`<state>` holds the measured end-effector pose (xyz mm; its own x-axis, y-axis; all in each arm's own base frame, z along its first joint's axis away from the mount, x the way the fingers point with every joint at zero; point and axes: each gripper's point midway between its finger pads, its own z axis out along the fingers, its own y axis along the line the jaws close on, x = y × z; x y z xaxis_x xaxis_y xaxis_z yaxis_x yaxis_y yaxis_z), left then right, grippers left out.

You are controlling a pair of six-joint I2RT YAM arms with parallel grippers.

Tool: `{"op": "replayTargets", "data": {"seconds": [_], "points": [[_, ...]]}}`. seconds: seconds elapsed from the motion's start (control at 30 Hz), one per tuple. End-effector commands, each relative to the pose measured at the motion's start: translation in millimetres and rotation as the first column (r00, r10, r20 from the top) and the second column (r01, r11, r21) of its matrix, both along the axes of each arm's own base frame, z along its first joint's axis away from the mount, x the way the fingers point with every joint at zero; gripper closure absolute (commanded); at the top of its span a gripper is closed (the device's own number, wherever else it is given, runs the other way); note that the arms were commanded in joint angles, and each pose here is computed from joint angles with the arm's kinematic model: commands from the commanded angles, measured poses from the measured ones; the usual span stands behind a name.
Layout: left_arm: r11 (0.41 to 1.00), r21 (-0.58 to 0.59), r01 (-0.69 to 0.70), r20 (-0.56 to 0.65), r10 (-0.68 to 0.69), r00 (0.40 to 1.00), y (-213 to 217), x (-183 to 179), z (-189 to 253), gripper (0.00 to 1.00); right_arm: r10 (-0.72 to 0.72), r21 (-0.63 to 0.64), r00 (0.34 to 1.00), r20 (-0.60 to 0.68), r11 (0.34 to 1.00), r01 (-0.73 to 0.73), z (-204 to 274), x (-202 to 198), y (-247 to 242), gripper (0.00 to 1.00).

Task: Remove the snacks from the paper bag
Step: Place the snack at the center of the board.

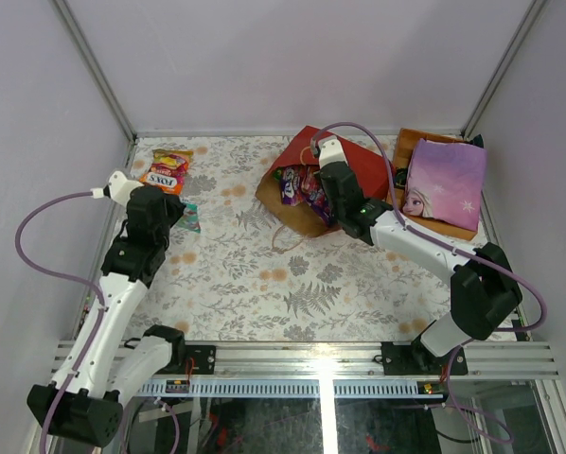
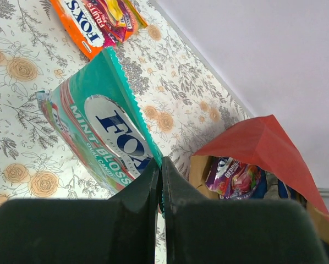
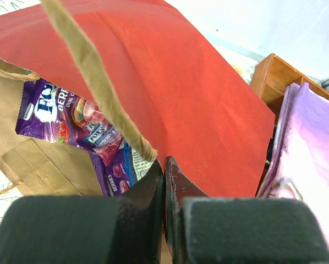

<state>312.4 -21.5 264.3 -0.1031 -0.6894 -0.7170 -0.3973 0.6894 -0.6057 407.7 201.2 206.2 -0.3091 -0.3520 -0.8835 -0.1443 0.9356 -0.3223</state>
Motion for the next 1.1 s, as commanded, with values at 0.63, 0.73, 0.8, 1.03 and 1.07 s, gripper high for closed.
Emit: {"op": "replayTargets", "data": {"seconds": [0.63, 0.73, 0.8, 1.03, 1.07], "points": [[0.997, -0.055, -0.050, 0.088, 0.055, 0.995, -7, 83, 21, 0.97, 0.028, 0.072, 1.000, 0.002, 0.997, -0.028, 6, -6, 1, 1.00], [0.999, -0.036, -0.014, 0.068, 0.017, 0.998, -13, 105, 16, 0.96, 0.032, 0.073, 0.999, 0.002, 0.997, -0.032, 6, -6, 2, 1.00], [0.999, -0.041, 0.013, 0.056, -0.010, 0.998, -17, 120, 11, 0.97, 0.036, 0.071, 0.999, 0.005, 0.997, -0.036, 8, -6, 2, 1.00], [0.997, -0.068, 0.034, 0.080, -0.028, 0.996, -3, 175, 7, 1.00, 0.047, 0.058, 0.999, 0.003, 0.997, -0.047, 5, -6, 2, 1.00], [0.997, -0.074, 0.025, 0.084, -0.019, 0.996, 1, 185, 4, 1.00, 0.050, 0.056, 0.999, 0.002, 0.997, -0.050, 5, -6, 3, 1.00]]}}
